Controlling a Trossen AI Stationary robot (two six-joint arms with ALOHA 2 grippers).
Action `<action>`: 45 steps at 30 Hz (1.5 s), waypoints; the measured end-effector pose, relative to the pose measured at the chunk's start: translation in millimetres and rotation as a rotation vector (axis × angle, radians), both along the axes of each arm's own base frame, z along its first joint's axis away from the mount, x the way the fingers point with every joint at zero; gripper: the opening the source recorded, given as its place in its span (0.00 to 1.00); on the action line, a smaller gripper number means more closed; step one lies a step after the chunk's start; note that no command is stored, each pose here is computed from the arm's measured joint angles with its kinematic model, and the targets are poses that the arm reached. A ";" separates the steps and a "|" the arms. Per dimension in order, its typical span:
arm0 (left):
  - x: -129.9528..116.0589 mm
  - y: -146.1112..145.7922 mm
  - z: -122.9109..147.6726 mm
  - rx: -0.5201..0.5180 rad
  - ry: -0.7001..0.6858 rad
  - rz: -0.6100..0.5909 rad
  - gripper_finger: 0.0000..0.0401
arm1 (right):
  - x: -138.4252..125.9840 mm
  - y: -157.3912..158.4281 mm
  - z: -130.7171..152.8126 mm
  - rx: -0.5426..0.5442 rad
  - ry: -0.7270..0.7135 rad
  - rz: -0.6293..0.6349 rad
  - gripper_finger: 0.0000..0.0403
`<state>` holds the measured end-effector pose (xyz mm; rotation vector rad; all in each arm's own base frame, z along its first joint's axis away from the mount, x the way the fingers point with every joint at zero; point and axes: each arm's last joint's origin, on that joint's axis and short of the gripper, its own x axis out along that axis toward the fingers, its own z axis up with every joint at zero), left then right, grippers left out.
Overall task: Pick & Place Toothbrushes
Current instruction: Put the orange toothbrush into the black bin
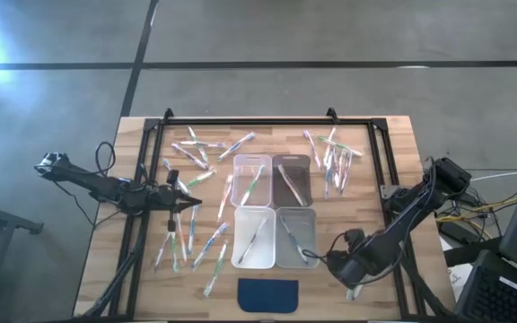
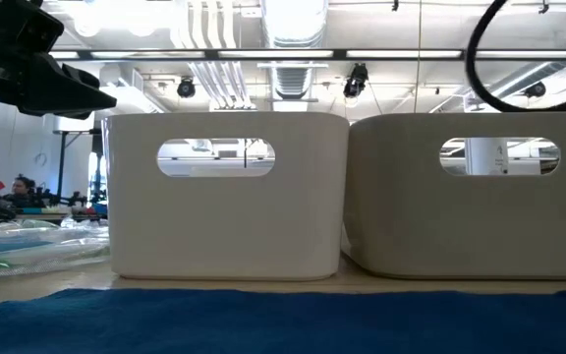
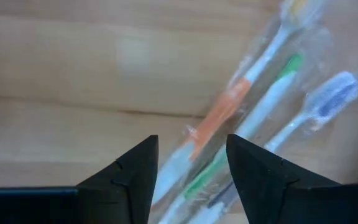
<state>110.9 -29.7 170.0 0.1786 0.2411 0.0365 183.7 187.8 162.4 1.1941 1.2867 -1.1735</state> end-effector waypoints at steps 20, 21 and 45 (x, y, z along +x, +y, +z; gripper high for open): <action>0.0 -0.1 0.0 0.000 0.000 -0.001 0.01 | -2.8 -2.5 -20.1 0.033 -0.071 0.020 0.47; 0.0 -0.1 0.0 0.000 0.000 -0.001 0.01 | -2.9 -2.6 -20.2 0.032 -0.071 0.021 0.47; 0.0 -0.1 0.0 0.000 0.000 -0.001 0.01 | -3.5 -4.0 -24.9 0.033 -0.097 0.031 0.05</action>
